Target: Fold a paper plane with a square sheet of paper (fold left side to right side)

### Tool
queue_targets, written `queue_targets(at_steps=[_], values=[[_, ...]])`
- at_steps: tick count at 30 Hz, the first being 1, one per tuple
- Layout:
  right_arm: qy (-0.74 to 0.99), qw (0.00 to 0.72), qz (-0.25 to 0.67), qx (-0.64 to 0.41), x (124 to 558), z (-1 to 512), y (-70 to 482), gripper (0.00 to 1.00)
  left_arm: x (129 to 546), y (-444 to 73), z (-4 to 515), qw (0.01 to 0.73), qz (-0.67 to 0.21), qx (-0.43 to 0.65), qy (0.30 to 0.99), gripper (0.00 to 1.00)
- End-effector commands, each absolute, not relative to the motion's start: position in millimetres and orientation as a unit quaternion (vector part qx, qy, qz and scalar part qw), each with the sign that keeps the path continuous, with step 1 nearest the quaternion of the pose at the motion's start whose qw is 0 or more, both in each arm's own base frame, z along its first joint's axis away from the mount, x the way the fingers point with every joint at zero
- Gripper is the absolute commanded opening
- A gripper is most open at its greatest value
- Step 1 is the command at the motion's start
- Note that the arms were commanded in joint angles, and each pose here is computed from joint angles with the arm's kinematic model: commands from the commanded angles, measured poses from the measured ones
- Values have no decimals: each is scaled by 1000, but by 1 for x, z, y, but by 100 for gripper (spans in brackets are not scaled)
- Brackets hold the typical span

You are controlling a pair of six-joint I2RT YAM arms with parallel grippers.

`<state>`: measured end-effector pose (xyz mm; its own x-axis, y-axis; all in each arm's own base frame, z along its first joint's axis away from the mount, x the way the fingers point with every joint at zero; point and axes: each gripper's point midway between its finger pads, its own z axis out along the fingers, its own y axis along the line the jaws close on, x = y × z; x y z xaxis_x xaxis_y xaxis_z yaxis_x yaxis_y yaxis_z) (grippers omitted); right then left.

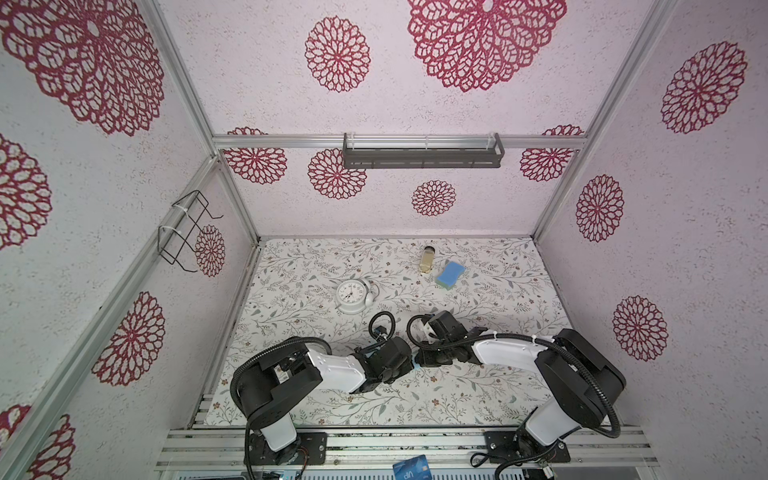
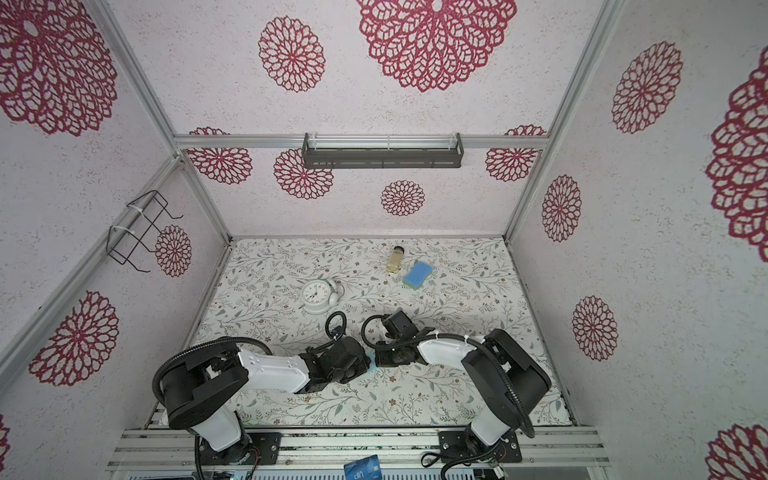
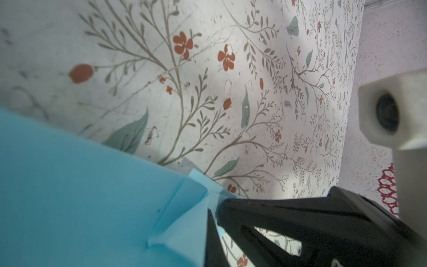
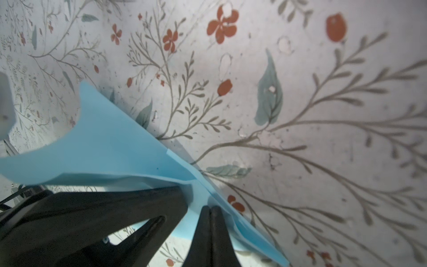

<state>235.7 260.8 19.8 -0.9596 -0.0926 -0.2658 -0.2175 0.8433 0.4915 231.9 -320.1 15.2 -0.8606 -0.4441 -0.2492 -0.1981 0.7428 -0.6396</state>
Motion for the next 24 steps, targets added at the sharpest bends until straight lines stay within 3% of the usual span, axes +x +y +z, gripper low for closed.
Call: queue_targets(at_steps=[1,24], values=[[971,101,204,-70,225,-10,235,0,226,-299,9,193,-280,-175,924,0],[972,94,207,-57,220,-17,232,0,202,-208,-22,191,-208,-230,931,0]])
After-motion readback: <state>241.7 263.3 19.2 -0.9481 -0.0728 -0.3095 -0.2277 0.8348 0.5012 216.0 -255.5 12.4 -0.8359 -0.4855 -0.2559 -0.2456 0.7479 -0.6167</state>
